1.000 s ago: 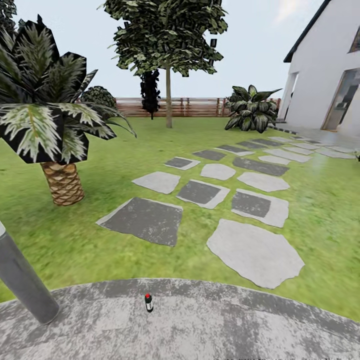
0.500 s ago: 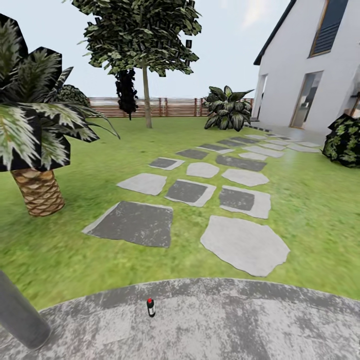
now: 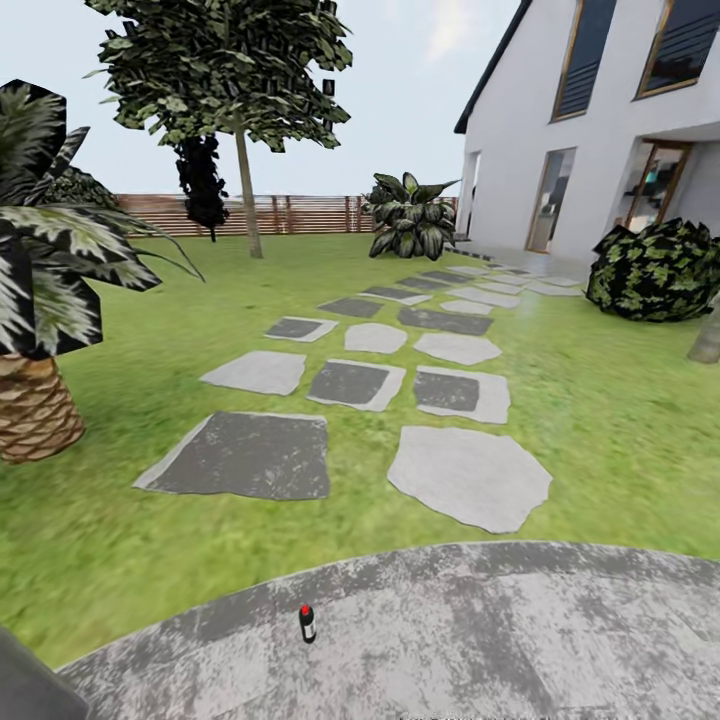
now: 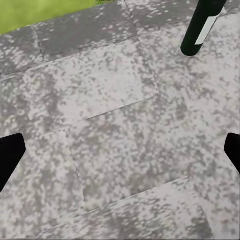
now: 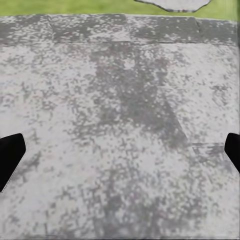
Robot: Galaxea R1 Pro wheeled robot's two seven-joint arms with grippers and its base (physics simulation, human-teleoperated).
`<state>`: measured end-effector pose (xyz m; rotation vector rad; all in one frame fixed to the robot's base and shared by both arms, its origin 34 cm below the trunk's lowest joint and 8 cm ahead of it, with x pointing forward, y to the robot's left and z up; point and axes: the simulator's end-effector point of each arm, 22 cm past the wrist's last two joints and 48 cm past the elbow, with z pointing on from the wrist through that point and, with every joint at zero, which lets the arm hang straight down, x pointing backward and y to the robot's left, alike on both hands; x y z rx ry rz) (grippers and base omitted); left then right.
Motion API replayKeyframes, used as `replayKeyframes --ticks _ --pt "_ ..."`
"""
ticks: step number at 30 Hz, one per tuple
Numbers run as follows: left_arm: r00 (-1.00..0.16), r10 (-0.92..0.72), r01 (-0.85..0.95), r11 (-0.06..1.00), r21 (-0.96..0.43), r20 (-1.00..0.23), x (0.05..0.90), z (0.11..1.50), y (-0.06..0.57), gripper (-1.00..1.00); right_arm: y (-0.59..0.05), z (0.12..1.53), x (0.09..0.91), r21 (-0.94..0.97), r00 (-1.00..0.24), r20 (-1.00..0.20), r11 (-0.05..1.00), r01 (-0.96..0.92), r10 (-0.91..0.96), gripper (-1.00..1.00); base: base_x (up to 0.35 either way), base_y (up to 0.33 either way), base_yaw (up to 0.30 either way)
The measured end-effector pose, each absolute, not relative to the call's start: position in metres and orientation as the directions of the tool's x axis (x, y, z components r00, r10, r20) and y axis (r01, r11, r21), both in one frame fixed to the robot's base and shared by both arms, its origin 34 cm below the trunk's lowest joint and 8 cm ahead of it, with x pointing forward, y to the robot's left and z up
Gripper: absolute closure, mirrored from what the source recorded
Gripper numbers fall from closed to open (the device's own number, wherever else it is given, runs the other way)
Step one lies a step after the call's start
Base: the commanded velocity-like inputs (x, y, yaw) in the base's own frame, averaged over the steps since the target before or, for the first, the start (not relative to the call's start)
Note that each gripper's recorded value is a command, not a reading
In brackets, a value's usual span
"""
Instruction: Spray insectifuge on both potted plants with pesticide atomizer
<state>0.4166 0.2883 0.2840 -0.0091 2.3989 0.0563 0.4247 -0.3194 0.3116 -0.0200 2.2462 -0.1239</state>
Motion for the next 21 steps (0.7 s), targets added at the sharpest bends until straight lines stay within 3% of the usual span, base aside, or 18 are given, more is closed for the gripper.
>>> replayKeyframes --ticks 11,21 --pt "-0.738 0.010 -0.021 0.999 0.038 -0.675 0.4164 0.2838 0.2880 -1.00 -0.3195 0.3116 0.4248 -0.096 -0.628 -0.776 0.995 0.029 -0.057 -1.00 0.000 0.261 -0.268" --pt "-0.738 0.011 -0.019 0.999 0.038 -0.675 0.4164 0.2838 0.2875 -1.00 -0.3195 0.3117 0.4248 -0.096 -0.628 -0.776 0.995 0.029 -0.057 -1.00 0.000 0.034 -0.268"
